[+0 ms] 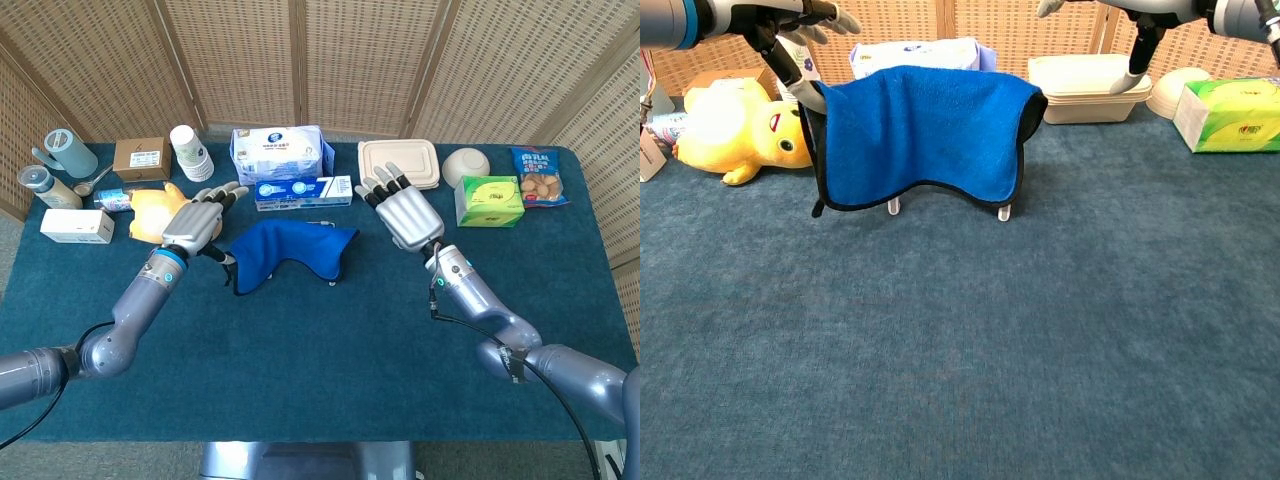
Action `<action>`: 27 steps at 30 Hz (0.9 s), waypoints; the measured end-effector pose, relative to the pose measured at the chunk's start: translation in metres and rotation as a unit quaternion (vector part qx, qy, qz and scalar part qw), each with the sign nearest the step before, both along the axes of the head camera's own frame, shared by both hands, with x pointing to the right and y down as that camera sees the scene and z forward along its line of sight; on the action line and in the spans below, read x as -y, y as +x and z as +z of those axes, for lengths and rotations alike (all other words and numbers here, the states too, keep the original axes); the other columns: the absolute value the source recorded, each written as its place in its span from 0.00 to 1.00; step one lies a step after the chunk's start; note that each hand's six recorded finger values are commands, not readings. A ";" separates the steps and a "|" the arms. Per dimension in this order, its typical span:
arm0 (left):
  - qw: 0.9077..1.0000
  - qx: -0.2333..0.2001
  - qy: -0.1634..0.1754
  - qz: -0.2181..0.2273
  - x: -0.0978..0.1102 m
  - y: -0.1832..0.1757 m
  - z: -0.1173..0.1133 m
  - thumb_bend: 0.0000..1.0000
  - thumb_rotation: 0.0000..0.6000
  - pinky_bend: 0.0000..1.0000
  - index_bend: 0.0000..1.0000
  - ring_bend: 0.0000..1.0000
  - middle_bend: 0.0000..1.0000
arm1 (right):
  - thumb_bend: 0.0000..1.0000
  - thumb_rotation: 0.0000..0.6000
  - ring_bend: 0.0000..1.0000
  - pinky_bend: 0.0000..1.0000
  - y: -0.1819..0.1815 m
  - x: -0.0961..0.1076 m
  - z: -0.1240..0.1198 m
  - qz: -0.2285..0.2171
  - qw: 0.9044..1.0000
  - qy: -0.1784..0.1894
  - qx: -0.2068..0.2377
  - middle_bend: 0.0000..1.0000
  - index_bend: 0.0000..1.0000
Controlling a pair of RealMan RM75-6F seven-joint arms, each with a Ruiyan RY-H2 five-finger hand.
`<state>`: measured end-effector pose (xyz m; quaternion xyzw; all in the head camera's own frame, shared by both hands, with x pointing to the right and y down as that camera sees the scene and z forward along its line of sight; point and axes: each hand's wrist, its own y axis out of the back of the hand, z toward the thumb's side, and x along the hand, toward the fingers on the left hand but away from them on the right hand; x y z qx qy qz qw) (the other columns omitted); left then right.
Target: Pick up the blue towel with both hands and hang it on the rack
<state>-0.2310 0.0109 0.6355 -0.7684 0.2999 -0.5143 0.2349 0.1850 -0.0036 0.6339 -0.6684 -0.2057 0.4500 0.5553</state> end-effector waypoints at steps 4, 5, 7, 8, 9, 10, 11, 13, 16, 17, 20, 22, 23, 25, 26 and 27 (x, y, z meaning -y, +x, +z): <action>0.999 -0.025 -0.031 -0.008 -0.003 0.000 0.000 0.05 1.00 0.00 0.00 0.00 0.00 | 0.03 1.00 0.00 0.00 0.000 0.000 0.000 0.000 1.000 0.001 0.001 0.14 0.12; 0.999 -0.028 -0.036 -0.008 -0.003 -0.001 0.000 0.05 1.00 0.00 0.00 0.00 0.00 | 0.03 1.00 0.00 0.00 0.000 0.000 0.000 0.000 1.000 0.001 0.001 0.14 0.12; 0.999 -0.022 -0.040 0.000 -0.003 -0.004 -0.001 0.05 1.00 0.00 0.00 0.00 0.00 | 0.03 1.00 0.00 0.00 0.000 0.000 0.000 0.000 1.000 0.001 0.001 0.14 0.12; 0.999 -0.018 -0.040 0.006 -0.003 -0.005 -0.001 0.05 1.00 0.00 0.00 0.00 0.00 | 0.03 1.00 0.00 0.00 0.000 0.000 0.000 0.000 1.000 0.001 0.001 0.14 0.12; 0.999 -0.013 -0.041 0.012 -0.004 -0.006 0.000 0.05 1.00 0.00 0.00 0.00 0.00 | 0.03 1.00 0.00 0.00 0.000 0.000 0.000 0.000 1.000 0.001 0.001 0.14 0.12; 0.999 -0.010 -0.043 0.016 -0.005 -0.008 0.000 0.05 1.00 0.00 0.00 0.00 0.00 | 0.03 1.00 0.00 0.00 0.000 0.000 0.000 0.000 1.000 0.001 0.001 0.14 0.12; 0.999 -0.006 -0.045 0.022 -0.006 -0.009 -0.001 0.05 1.00 0.00 0.00 0.00 0.00 | 0.03 1.00 0.00 0.00 0.000 0.000 -0.001 -0.001 1.000 0.001 0.002 0.14 0.12; 0.998 0.006 -0.046 0.036 -0.007 -0.013 -0.003 0.05 1.00 0.00 0.00 0.00 0.00 | 0.03 1.00 0.00 0.00 -0.001 -0.001 -0.001 -0.001 1.000 0.001 0.002 0.14 0.12; 0.997 0.027 -0.036 0.056 -0.009 -0.018 -0.004 0.05 1.00 0.00 0.00 0.00 0.00 | 0.03 1.00 0.00 0.00 -0.001 -0.001 -0.001 -0.001 1.000 0.001 0.002 0.14 0.12; 0.997 0.032 -0.031 0.058 -0.008 -0.019 -0.004 0.05 1.00 0.00 0.00 0.00 0.00 | 0.03 1.00 0.00 0.00 -0.001 -0.001 -0.001 -0.001 1.000 0.001 0.002 0.14 0.12; 0.996 0.051 -0.010 0.067 -0.008 -0.024 -0.007 0.05 1.00 0.00 0.00 0.00 0.00 | 0.03 1.00 0.00 0.00 -0.003 -0.003 -0.001 -0.003 1.000 0.000 0.003 0.14 0.12; 0.996 0.059 0.003 0.068 -0.007 -0.027 -0.010 0.05 1.00 0.00 0.00 0.00 0.00 | 0.03 1.00 0.00 0.00 -0.004 -0.003 -0.002 -0.003 1.000 0.000 0.004 0.14 0.12; 0.996 0.060 0.009 0.067 -0.007 -0.028 -0.011 0.05 1.00 0.00 0.00 0.00 0.00 | 0.03 1.00 0.00 0.00 -0.004 -0.003 -0.002 -0.003 1.000 0.000 0.004 0.14 0.12; 0.996 0.062 0.023 0.063 -0.006 -0.030 -0.014 0.05 1.00 0.00 0.00 0.00 0.00 | 0.03 1.00 0.00 0.00 -0.005 -0.004 -0.002 -0.003 1.000 -0.001 0.006 0.14 0.12; 0.996 0.062 0.030 0.061 -0.005 -0.031 -0.016 0.05 1.00 0.00 0.00 0.00 0.00 | 0.03 1.00 0.00 0.00 -0.005 -0.005 -0.002 -0.003 1.000 -0.001 0.007 0.14 0.12; 0.996 0.062 0.038 0.059 -0.005 -0.032 -0.018 0.05 1.00 0.00 0.00 0.00 0.00 | 0.03 1.00 0.00 0.00 -0.005 -0.005 -0.003 -0.003 1.000 -0.001 0.008 0.14 0.12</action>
